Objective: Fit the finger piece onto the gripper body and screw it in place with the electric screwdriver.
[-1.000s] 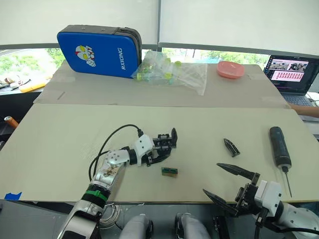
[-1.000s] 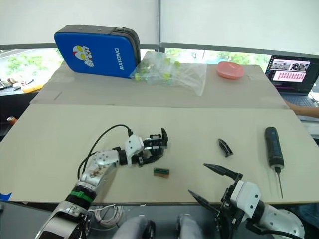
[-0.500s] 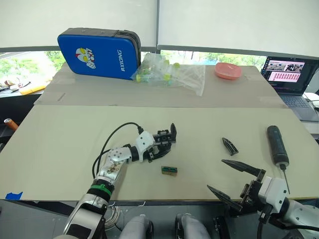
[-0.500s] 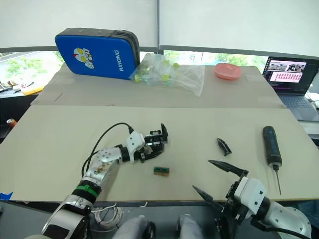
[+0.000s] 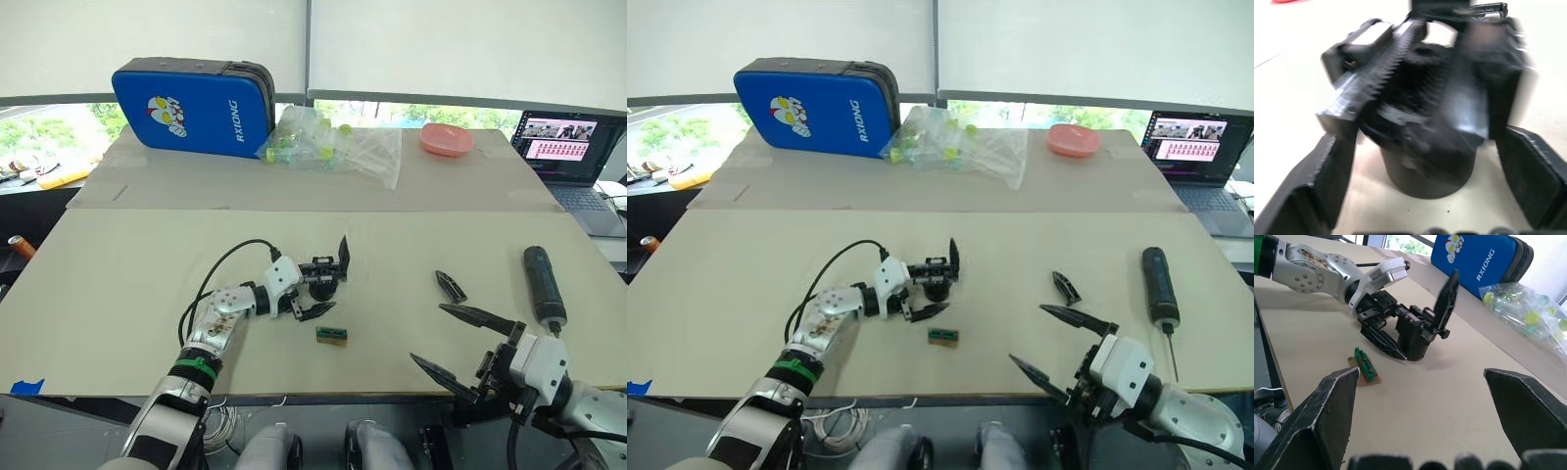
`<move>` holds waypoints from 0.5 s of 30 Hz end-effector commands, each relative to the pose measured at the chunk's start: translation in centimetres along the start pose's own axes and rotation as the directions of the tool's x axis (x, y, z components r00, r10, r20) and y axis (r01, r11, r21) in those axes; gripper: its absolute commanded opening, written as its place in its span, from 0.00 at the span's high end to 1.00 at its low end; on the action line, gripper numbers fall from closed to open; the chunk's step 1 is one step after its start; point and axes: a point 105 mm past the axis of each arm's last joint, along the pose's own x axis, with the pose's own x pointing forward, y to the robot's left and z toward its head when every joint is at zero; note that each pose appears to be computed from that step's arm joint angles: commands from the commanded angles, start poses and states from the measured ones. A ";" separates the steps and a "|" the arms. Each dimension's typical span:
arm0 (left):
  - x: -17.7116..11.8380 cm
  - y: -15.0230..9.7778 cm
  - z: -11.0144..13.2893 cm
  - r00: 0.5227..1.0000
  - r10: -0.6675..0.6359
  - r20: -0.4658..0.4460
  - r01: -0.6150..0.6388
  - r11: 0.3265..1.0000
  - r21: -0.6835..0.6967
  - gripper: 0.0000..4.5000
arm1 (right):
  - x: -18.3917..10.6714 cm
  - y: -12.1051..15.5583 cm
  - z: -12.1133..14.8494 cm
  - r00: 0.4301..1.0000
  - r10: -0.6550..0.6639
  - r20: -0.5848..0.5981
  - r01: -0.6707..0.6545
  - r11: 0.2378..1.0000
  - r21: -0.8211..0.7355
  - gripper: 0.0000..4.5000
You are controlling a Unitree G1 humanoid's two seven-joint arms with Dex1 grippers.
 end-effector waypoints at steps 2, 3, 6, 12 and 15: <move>-2.0 1.0 -1.1 0.998 0.016 -0.055 -0.017 1.000 -0.025 0.01 | 0.1 -0.3 1.2 0.999 -0.008 0.033 0.009 1.000 -0.025 0.00; -2.4 1.1 -1.0 0.998 0.004 -0.056 -0.006 1.000 -0.030 0.01 | 0.1 -0.3 1.3 0.999 -0.009 0.034 0.010 1.000 -0.024 0.00; -3.7 1.2 -1.1 0.996 -0.051 -0.068 0.047 0.998 -0.050 0.01 | 0.1 -0.3 1.3 0.999 -0.011 0.034 0.012 1.000 -0.021 0.00; -4.2 1.7 0.1 0.980 -0.188 -0.059 0.186 0.982 -0.032 0.01 | 0.2 -0.2 1.2 0.999 -0.008 0.034 0.009 1.000 -0.013 0.00; -2.9 2.0 0.7 0.974 -0.220 -0.050 0.220 0.975 -0.012 0.01 | 0.3 -0.1 1.2 0.999 -0.005 0.036 0.006 1.000 -0.011 0.00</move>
